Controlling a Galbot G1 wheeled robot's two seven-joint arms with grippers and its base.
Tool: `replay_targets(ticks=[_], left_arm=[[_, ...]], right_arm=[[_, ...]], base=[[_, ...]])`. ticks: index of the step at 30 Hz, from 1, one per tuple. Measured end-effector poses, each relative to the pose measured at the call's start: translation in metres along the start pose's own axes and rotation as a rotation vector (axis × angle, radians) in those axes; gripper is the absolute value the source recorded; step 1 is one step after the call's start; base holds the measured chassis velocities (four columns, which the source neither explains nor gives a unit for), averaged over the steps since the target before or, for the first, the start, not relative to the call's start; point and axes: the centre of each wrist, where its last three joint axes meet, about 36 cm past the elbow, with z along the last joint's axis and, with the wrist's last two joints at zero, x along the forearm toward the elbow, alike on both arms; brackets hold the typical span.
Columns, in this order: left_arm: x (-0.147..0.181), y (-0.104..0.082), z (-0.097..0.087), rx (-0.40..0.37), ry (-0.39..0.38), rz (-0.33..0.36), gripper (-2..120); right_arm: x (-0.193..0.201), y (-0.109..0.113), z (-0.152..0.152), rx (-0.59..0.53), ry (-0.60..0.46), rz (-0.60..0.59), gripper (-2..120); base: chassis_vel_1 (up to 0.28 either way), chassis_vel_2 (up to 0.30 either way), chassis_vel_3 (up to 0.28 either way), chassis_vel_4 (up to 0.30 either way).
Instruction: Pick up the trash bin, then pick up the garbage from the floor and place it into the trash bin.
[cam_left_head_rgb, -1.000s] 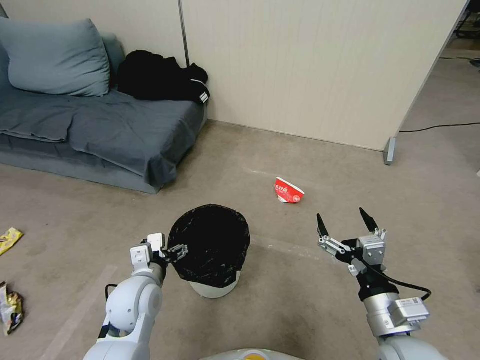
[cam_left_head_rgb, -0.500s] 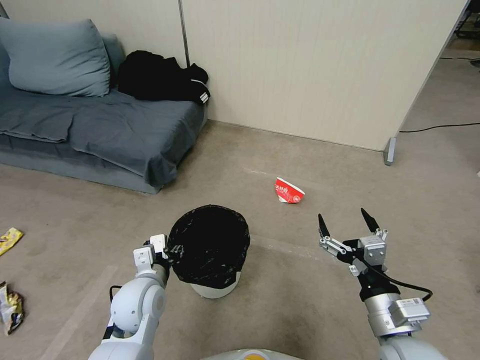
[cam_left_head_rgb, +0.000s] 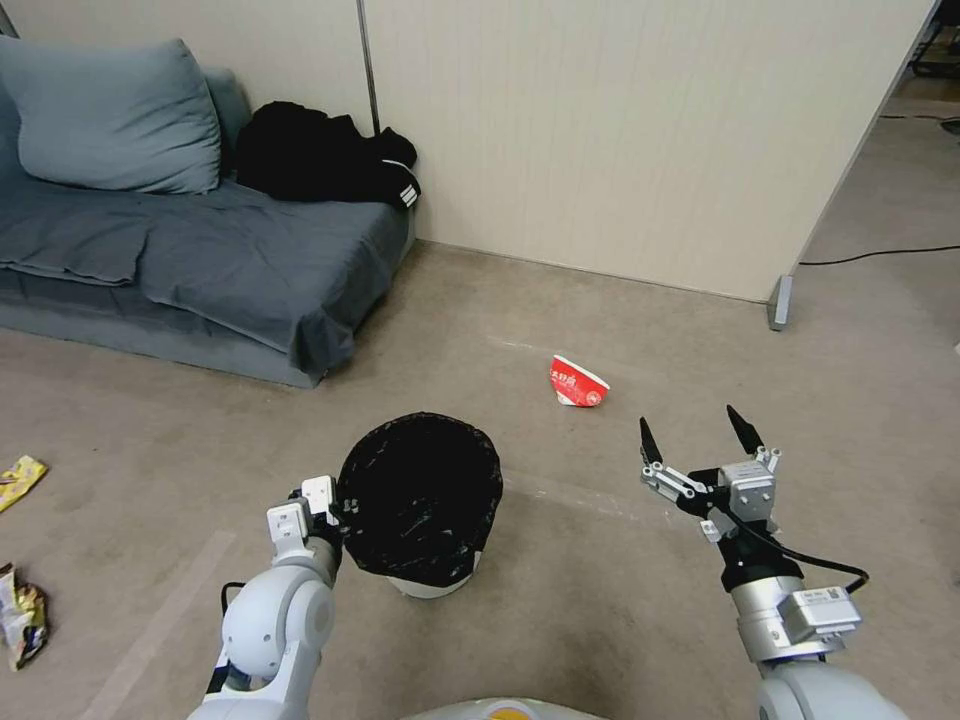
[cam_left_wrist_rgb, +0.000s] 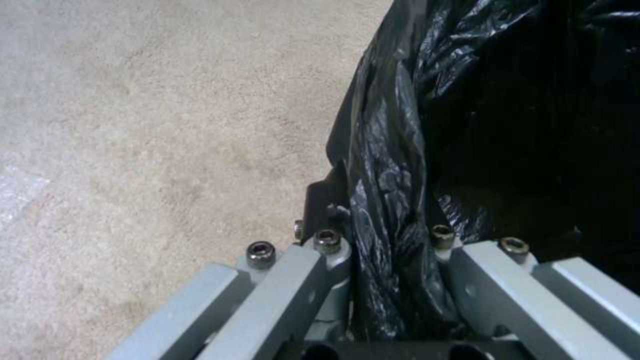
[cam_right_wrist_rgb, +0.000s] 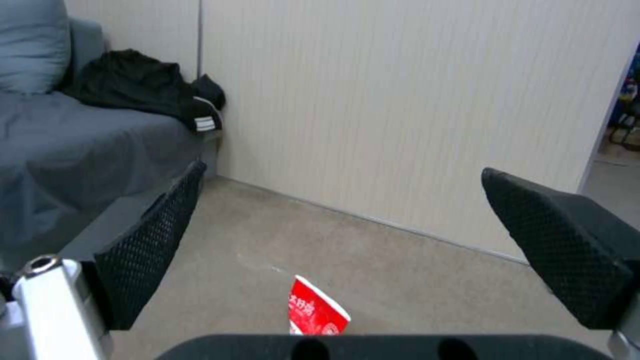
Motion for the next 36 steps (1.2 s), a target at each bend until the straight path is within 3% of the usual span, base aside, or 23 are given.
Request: replay_targets(ticks=[7,12,15,16,17,20,24,36], left_arm=[[0.009,-0.002,0.001,0.015,-0.003,-0.003,3],[0.027,-0.005,-0.006,0.009,-0.05,-0.013,3],[0.054,-0.006,-0.02,-0.004,-0.13,-0.027,3],[0.086,-0.007,-0.031,-0.023,-0.212,-0.032,3],[0.086,-0.007,-0.031,-0.023,-0.212,-0.032,3],[0.129,-0.009,-0.034,-0.077,-0.284,-0.047,3],[0.153,-0.011,-0.031,-0.115,-0.298,-0.082,3],[0.158,-0.016,-0.021,-0.153,-0.288,-0.08,3]], right_arm=[[-0.003,-0.003,-0.006,-0.025,-0.019,0.0,100],[-0.005,0.0,-0.004,-0.031,-0.05,0.012,100],[-0.009,0.001,-0.002,-0.033,-0.081,0.023,100],[-0.009,0.001,-0.002,-0.026,-0.086,0.023,100],[-0.009,0.001,-0.002,-0.026,-0.086,0.023,100],[-0.008,0.001,-0.001,-0.012,-0.081,0.013,100],[-0.006,0.004,0.004,-0.02,-0.081,-0.002,100],[0.005,0.009,0.011,-0.026,-0.06,-0.011,100]], base=[[0.0,0.0,0.0,0.0],[0.0,0.0,0.0,0.0],[0.0,0.0,0.0,0.0],[0.0,0.0,0.0,0.0],[0.0,0.0,0.0,0.0],[0.0,0.0,0.0,0.0],[0.0,0.0,0.0,0.0],[0.0,0.0,0.0,0.0]])
